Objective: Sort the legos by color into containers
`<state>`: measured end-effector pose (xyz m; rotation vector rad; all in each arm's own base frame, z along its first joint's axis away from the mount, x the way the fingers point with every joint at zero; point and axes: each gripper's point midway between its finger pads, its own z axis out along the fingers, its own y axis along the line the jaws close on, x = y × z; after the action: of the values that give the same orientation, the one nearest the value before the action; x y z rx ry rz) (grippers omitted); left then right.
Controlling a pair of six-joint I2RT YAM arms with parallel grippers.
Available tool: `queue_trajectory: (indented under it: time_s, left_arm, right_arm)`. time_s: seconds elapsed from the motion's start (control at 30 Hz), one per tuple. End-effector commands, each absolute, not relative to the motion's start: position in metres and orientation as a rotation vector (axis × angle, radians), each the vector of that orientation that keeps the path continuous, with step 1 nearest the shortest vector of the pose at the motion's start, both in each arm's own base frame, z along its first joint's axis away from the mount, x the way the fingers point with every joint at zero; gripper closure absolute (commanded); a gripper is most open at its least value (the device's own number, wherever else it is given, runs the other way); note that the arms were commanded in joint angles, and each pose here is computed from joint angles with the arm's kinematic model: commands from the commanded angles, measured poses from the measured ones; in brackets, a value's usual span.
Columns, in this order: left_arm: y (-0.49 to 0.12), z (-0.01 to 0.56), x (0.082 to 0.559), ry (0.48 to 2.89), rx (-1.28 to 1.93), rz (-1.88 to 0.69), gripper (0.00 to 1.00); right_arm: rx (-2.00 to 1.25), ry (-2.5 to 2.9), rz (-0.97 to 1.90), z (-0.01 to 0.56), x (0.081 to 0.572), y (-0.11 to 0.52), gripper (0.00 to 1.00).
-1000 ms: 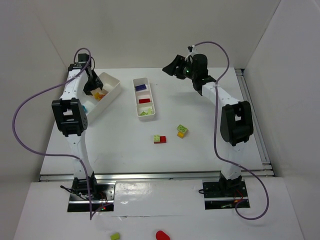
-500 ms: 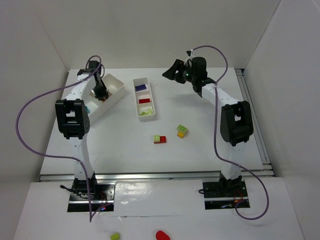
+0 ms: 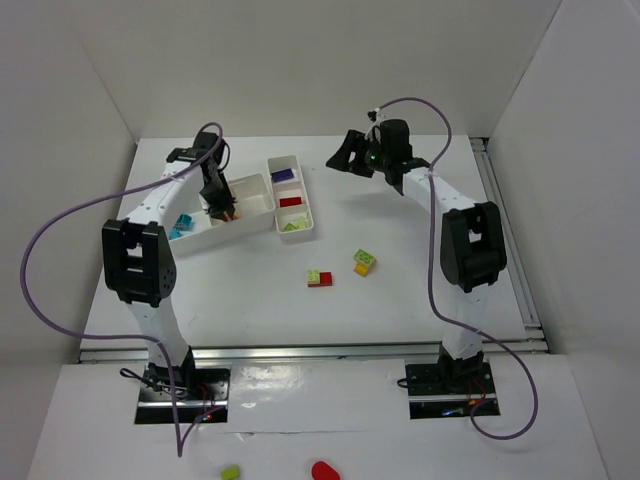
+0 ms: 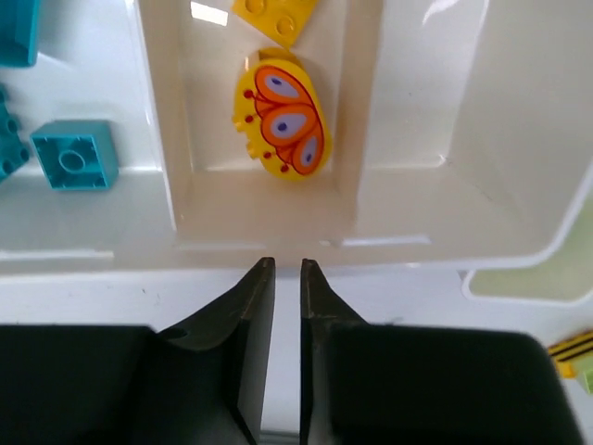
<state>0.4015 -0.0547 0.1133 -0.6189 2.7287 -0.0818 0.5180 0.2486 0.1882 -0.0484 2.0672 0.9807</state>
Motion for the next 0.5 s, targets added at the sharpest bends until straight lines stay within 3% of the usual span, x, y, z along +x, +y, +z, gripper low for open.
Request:
queue_trajectory:
  time_s: [0.0,0.13,0.23,0.43,0.47]
  left_arm:
    - [-0.053,0.149,0.392,2.687,-0.635,-0.040,0.73]
    - [-0.041,0.192,0.403,2.588,-0.592,0.014,0.68]
    - [-0.051,0.225,0.406,2.525,-0.460,-0.014,0.55]
    - [-0.134,0.232,0.384,2.583,-0.077,-0.246,0.30]
    - [-0.143,0.224,0.375,2.618,-0.044,-0.244,0.30]
  right_arm:
    - [-0.144,2.114,0.858,0.202,0.498,0.246,0.26]
    - [-0.127,2.247,0.594,0.176,0.479,0.222,0.24]
    - [-0.161,2.323,0.464,0.162,0.445,0.212,0.20]
    - [-0.099,2.396,0.300,0.135,0.395,0.181,0.19]
    - [-0.050,2.392,0.273,0.140,0.390,0.173,0.19]
